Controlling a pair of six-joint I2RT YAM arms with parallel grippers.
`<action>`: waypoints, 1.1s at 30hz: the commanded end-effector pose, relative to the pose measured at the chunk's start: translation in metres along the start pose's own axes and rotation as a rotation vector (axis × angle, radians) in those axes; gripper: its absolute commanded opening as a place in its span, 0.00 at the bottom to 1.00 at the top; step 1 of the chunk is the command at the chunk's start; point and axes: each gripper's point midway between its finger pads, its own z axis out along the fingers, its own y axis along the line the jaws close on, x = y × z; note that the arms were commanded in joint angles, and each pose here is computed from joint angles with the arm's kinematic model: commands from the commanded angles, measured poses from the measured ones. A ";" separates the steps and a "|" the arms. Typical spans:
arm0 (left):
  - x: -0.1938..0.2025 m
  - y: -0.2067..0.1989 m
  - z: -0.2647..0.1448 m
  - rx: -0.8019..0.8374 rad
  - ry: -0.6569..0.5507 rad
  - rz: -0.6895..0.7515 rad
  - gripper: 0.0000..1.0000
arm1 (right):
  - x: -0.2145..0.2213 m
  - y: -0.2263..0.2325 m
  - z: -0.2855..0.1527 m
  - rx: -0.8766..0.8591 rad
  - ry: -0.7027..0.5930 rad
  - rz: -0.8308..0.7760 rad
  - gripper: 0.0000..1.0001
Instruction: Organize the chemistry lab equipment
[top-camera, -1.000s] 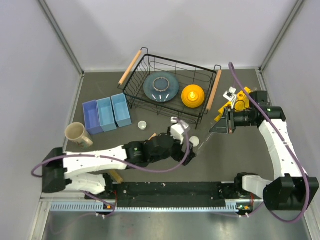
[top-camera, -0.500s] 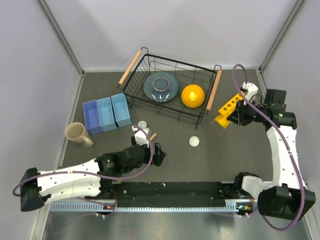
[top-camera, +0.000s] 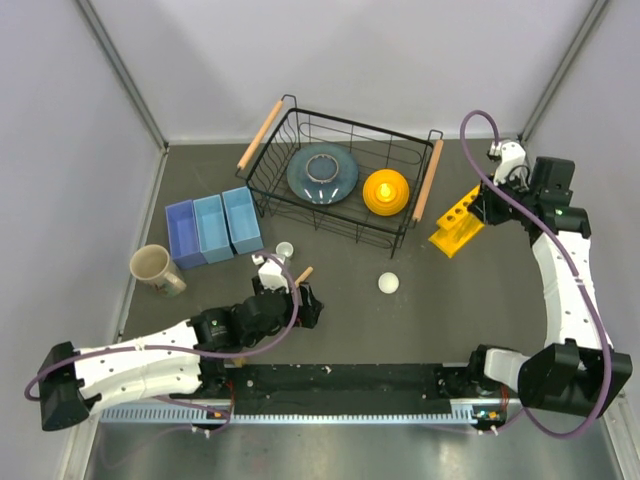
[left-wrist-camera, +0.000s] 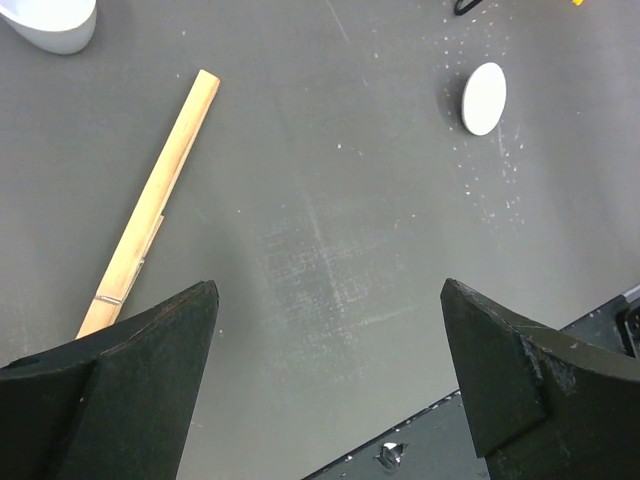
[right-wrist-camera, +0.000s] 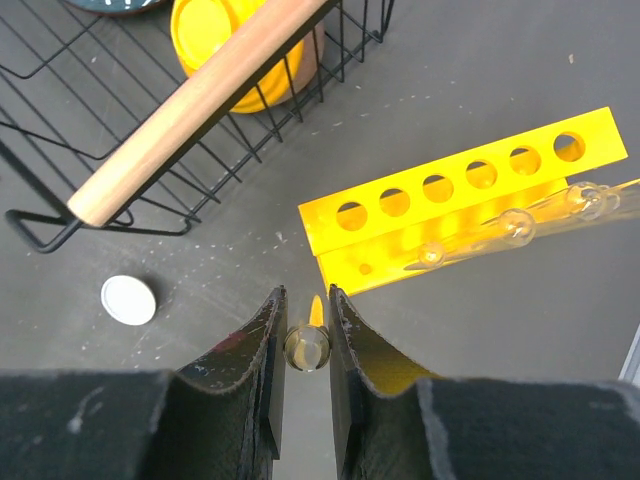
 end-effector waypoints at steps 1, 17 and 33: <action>-0.005 -0.001 0.004 -0.016 -0.009 -0.023 0.99 | -0.031 -0.022 -0.002 0.082 -0.079 -0.049 0.13; -0.004 0.002 0.005 -0.021 -0.005 -0.036 0.99 | -0.028 -0.042 0.018 0.116 -0.053 -0.047 0.13; -0.005 0.002 0.005 -0.020 -0.003 -0.040 0.99 | -0.031 -0.042 0.025 0.107 -0.052 -0.045 0.14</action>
